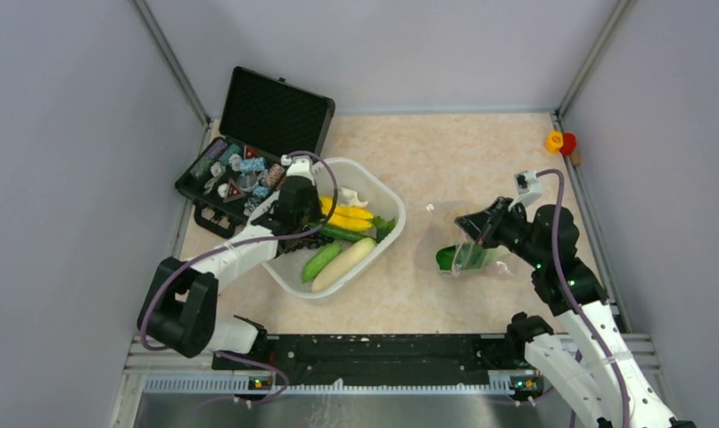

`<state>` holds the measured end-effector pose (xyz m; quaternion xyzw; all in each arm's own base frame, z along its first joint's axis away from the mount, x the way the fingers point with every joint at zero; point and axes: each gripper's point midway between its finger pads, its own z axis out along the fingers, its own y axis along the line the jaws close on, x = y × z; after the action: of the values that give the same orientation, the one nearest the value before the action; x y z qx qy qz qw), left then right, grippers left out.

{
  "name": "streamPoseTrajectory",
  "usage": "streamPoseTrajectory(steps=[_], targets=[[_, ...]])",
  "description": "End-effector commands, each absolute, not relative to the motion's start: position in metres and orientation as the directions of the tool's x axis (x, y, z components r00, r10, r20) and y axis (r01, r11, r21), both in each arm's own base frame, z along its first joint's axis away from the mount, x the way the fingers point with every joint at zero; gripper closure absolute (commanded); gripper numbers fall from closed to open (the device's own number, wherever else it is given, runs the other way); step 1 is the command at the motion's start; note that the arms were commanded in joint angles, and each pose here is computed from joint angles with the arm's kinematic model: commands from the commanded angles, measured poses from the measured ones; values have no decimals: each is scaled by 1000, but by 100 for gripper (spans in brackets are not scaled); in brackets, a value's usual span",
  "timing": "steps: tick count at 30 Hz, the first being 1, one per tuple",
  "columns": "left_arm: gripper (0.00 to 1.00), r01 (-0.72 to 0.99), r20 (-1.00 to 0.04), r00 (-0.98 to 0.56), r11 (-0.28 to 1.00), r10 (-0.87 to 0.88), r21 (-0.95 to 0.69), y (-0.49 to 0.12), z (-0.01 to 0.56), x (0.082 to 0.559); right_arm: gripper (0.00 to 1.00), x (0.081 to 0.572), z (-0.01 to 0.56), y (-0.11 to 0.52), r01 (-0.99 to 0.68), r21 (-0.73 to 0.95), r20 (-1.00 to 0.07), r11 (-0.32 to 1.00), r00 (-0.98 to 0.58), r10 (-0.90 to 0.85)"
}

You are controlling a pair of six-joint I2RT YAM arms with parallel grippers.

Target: Place the food in the zip-top bag and seal the zipper

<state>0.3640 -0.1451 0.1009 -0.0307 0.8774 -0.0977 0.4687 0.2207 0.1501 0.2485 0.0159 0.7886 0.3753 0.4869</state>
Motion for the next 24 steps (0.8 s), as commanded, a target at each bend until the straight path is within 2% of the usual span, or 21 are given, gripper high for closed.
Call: streamPoseTrajectory(steps=[1,7,13,20,24], targets=[[98,60,-896,-399,969,-195,-238,-140,160,368,100,221,266,155,-386,616,-769,687,-483,418],[99,62,-931,-299,969,-209,-237,-126,197,354,100,224,263,157,-384,644,-751,662,-483,450],[100,101,-942,-270,968,-197,-232,-121,223,337,100,227,262,155,-365,647,-748,670,-478,461],[100,316,-896,-362,870,-257,-377,-168,259,302,100,236,267,150,-327,638,-754,697,-451,478],[100,402,-893,-351,815,-283,-416,-199,288,279,100,242,273,150,-317,613,-774,723,-421,472]])
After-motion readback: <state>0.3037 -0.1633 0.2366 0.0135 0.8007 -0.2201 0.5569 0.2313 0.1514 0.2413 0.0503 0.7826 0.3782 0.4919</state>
